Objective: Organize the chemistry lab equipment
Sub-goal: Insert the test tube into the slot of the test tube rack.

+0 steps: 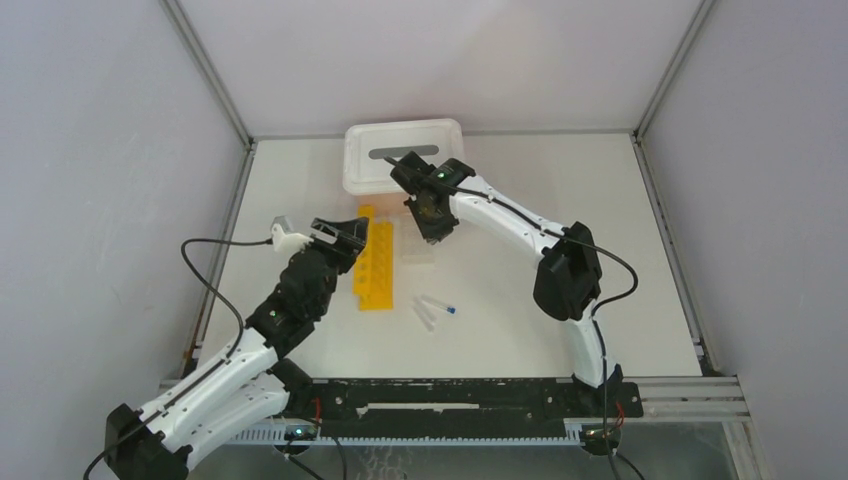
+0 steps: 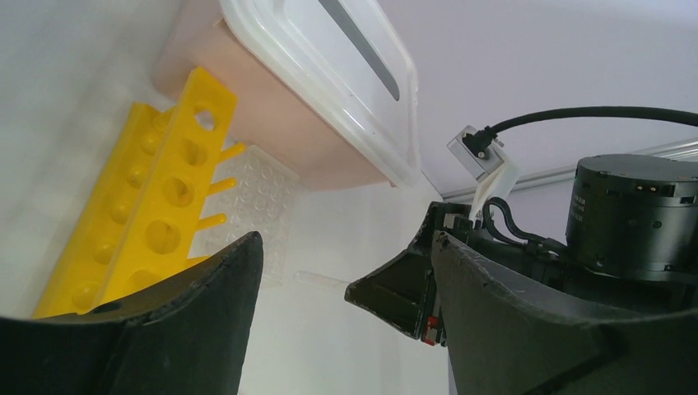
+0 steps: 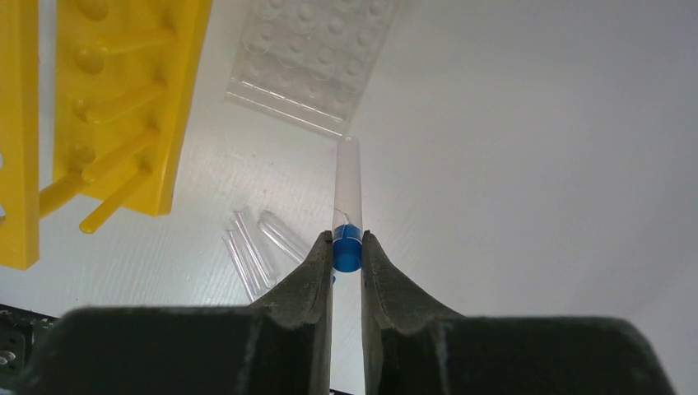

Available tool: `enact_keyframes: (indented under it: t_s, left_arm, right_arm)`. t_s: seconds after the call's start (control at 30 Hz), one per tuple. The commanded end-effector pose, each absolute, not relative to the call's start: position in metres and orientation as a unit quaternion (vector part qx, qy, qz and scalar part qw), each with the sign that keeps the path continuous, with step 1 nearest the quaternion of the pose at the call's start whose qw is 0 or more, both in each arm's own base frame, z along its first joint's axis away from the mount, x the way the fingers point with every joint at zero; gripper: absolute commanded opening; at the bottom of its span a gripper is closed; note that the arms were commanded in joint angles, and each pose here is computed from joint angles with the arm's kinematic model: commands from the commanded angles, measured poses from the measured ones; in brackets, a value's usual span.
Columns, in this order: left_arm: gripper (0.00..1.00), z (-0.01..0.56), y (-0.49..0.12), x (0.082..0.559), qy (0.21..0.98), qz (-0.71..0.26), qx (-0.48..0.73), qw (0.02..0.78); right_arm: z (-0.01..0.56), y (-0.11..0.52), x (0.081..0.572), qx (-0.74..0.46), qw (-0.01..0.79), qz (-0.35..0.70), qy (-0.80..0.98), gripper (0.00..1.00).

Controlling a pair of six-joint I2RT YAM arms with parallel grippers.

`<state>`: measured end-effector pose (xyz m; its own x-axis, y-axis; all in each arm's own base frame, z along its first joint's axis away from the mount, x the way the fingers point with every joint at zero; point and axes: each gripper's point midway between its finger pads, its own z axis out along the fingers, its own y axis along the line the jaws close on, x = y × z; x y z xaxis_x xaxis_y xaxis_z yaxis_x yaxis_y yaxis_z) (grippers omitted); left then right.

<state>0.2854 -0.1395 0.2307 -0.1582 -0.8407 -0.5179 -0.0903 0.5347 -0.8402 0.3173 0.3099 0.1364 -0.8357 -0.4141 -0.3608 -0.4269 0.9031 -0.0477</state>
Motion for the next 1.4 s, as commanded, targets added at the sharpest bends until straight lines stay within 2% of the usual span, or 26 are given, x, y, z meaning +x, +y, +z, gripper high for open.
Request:
enact_keyframes:
  t_s: [0.0, 1.37]
  left_arm:
    - [0.78, 0.226, -0.134, 0.284, 0.678, -0.334, -0.343, 0.558]
    - [0.78, 0.221, -0.131, 0.281, 0.670, -0.340, -0.348, 0.560]
  right_arm:
    - [0.144, 0.322, 0.323, -0.229, 0.196, 0.032, 0.953, 0.18]
    - [0.123, 0.316, 0.345, -0.228, 0.192, 0.002, 0.954, 0.17]
